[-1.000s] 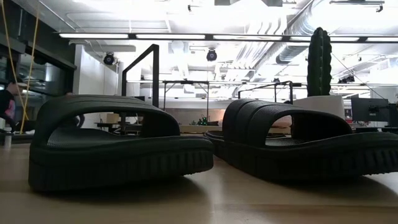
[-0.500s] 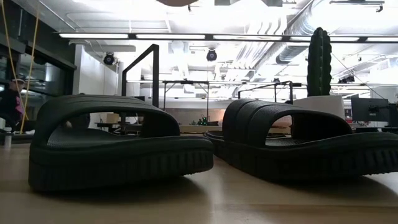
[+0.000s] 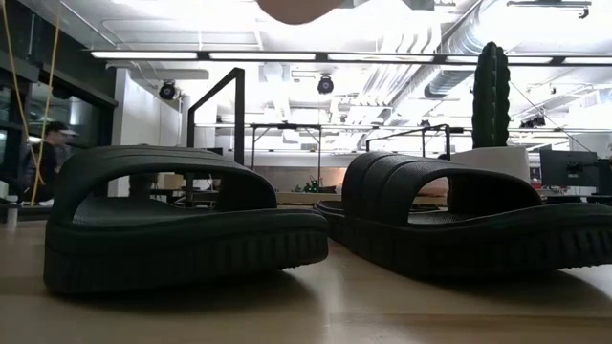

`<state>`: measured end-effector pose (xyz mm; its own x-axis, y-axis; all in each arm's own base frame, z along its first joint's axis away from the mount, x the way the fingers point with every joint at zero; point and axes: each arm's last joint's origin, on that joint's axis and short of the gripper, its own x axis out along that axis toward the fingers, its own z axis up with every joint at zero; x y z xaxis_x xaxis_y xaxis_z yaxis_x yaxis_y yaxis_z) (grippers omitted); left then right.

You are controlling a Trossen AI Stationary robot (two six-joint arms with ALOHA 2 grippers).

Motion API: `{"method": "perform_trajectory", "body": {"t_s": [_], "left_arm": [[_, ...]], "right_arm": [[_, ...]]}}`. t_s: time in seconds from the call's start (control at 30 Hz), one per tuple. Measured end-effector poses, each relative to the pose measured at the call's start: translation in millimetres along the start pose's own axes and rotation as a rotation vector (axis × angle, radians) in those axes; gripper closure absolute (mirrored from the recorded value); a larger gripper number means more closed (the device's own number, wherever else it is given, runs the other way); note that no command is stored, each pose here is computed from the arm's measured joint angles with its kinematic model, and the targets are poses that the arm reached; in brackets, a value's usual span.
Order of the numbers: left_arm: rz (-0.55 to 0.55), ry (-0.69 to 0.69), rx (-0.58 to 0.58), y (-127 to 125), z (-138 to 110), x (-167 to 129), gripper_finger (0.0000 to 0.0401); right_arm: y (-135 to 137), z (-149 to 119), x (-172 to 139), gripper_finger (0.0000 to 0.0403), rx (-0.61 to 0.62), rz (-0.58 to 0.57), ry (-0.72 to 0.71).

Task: Pick and place slides into the shelf
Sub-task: Put the pink slide on the shelf

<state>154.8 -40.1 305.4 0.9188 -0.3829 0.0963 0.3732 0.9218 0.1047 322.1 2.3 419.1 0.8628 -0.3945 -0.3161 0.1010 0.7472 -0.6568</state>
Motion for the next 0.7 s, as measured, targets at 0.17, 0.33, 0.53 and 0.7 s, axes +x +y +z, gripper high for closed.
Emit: {"method": "perform_trajectory", "body": {"t_s": [0.17,0.33,0.53,0.7], "left_arm": [[0.004,0.008,-0.001,0,-1,0,0.0226],[0.005,0.021,-0.004,0,-2,0,0.0226],[0.009,0.021,-0.004,0,-2,0,0.0226],[0.052,0.025,-0.003,1,-2,0,0.0226]], "right_arm": [[-17,-14,-2,0.0403,0.038,0.015,0.036],[-38,-24,-10,0.0403,0.067,-0.02,0.043],[-65,-35,-22,0.0403,0.137,0.002,-0.03],[-78,-43,-25,0.0403,0.182,0.101,-0.115]]}}
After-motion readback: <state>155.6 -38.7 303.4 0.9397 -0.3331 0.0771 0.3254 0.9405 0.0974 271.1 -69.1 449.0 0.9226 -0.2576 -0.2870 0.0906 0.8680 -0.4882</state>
